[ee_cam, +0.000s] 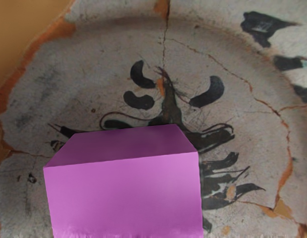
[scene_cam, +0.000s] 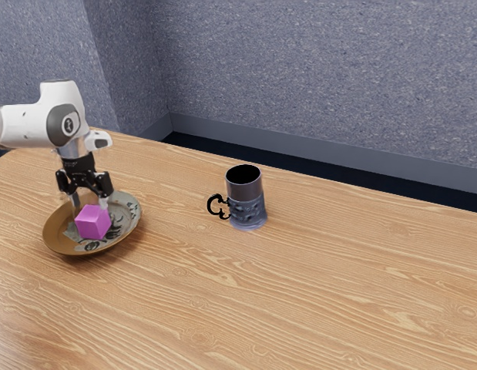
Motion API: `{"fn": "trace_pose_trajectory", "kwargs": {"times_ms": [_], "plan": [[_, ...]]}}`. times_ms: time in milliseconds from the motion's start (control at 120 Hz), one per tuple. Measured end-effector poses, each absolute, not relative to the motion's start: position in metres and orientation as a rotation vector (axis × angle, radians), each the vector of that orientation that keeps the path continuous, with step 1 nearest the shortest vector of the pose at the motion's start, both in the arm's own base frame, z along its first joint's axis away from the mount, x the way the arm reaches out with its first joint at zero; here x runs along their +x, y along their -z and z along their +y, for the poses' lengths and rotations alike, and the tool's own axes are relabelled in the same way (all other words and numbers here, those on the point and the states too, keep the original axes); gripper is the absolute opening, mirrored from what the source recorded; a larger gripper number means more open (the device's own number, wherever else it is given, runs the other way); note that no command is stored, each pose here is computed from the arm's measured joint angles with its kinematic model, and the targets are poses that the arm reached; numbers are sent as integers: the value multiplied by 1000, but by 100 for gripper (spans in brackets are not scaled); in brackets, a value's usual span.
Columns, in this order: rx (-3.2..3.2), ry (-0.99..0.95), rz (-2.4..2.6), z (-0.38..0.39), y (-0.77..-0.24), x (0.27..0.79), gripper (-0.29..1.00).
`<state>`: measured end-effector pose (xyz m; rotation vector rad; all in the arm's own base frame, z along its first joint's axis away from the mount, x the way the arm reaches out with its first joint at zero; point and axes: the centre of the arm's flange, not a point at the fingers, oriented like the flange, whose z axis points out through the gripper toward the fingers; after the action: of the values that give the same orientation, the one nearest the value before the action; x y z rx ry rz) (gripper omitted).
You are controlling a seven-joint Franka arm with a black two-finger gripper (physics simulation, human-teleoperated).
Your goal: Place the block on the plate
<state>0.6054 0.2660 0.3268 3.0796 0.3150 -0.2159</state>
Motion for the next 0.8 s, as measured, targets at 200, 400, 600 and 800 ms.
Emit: {"fn": "trace_pose_trajectory", "kwargs": {"times_ms": [200, 400, 600, 800], "plan": [[3119, 138, 216, 220, -395, 614, 68], [3129, 126, 106, 158, -450, 612, 69], [3131, 92, -1, 94, -509, 601, 70], [3146, 38, -73, 35, -578, 579, 70]]}}
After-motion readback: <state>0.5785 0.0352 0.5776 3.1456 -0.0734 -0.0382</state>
